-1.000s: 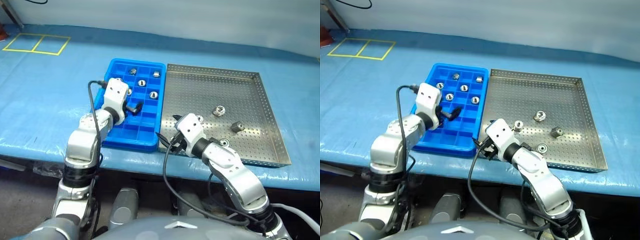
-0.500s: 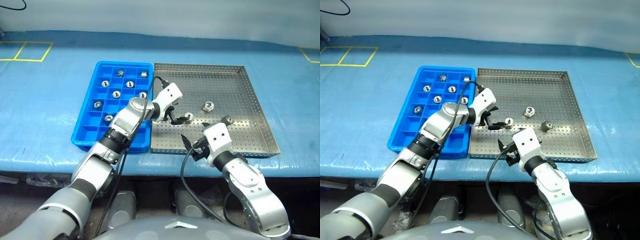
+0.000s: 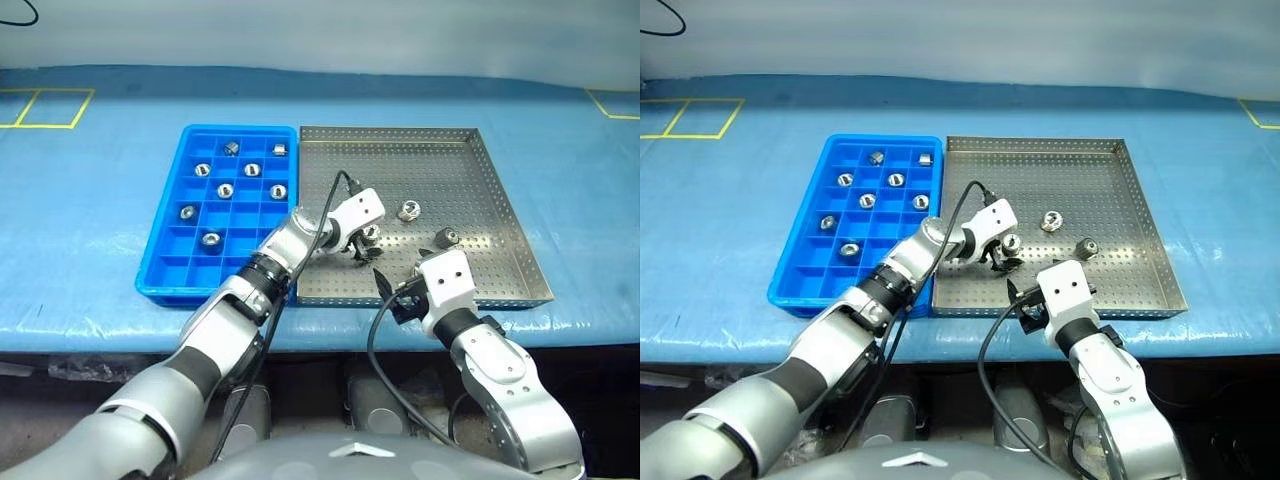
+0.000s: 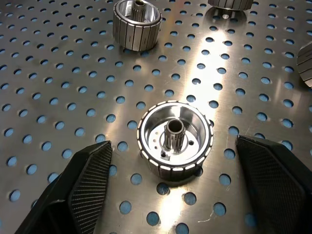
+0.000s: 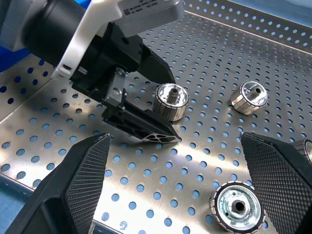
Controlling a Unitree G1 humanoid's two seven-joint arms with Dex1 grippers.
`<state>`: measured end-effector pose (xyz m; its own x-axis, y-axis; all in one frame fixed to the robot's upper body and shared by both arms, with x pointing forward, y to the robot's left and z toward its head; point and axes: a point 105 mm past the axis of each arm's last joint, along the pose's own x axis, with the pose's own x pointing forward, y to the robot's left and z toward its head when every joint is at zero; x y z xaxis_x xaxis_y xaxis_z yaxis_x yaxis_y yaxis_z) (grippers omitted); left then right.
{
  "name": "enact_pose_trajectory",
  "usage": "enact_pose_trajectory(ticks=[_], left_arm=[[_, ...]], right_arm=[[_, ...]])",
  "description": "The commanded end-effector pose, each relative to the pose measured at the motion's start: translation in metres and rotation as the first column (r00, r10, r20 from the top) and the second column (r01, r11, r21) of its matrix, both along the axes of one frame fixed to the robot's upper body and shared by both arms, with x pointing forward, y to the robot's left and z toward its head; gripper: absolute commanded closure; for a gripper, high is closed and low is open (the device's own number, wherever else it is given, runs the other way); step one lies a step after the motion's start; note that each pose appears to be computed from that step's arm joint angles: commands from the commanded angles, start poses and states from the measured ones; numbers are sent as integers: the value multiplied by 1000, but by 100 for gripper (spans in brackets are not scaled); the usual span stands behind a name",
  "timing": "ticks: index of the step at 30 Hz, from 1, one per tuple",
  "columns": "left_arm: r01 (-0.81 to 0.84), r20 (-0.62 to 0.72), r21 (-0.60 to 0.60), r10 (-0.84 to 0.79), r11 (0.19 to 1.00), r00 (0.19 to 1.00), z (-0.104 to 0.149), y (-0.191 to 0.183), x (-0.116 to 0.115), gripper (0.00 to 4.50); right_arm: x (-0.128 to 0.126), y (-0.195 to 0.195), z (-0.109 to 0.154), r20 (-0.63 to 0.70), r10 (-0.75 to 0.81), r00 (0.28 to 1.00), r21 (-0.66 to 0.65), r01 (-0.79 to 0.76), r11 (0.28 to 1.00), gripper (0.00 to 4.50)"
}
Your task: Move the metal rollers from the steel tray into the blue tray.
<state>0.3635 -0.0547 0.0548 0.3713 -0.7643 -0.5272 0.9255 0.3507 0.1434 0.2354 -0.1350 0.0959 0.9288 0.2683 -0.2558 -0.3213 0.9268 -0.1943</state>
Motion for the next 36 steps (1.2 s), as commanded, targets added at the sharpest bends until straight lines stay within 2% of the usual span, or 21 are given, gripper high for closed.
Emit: enact_pose_trajectory(ticks=[1, 6, 14, 19, 23, 26, 29, 34, 36], left_arm=[[8, 32, -12, -7, 1000, 999, 8, -4, 3, 117], [-15, 64, -70, 20, 997, 998, 24, 4, 7, 277], [-163, 143, -244, 201, 956, 969, 76, 51, 14, 277], [-308, 184, -293, 370, 905, 911, 92, 102, 11, 277], [-441, 215, -284, 505, 851, 836, 93, 150, -6, 277], [-508, 210, -274, 566, 817, 797, 91, 171, -17, 277], [-605, 192, -276, 660, 747, 727, 88, 195, -31, 277], [-721, 135, -267, 766, 639, 629, 78, 218, -61, 277], [-740, 122, -255, 780, 623, 614, 75, 221, -68, 277]], right_arm=[[1, 1, 13, 57, -3, 998, 2, 3, 1000, 0], [2, 4, 13, 56, 9, 998, 3, -10, 1000, 0], [11, 24, 16, 61, 124, 990, 9, -124, 992, 0], [17, 44, 17, 64, 222, 973, 20, -224, 974, 0], [23, 66, 18, 69, 326, 943, 31, -329, 944, 0], [26, 77, 20, 75, 375, 924, 32, -378, 925, 0], [28, 92, 23, 87, 445, 891, 36, -449, 893, 0], [29, 118, 25, 99, 553, 827, 55, -559, 827, 0], [29, 123, 24, 100, 574, 812, 61, -581, 812, 0]])
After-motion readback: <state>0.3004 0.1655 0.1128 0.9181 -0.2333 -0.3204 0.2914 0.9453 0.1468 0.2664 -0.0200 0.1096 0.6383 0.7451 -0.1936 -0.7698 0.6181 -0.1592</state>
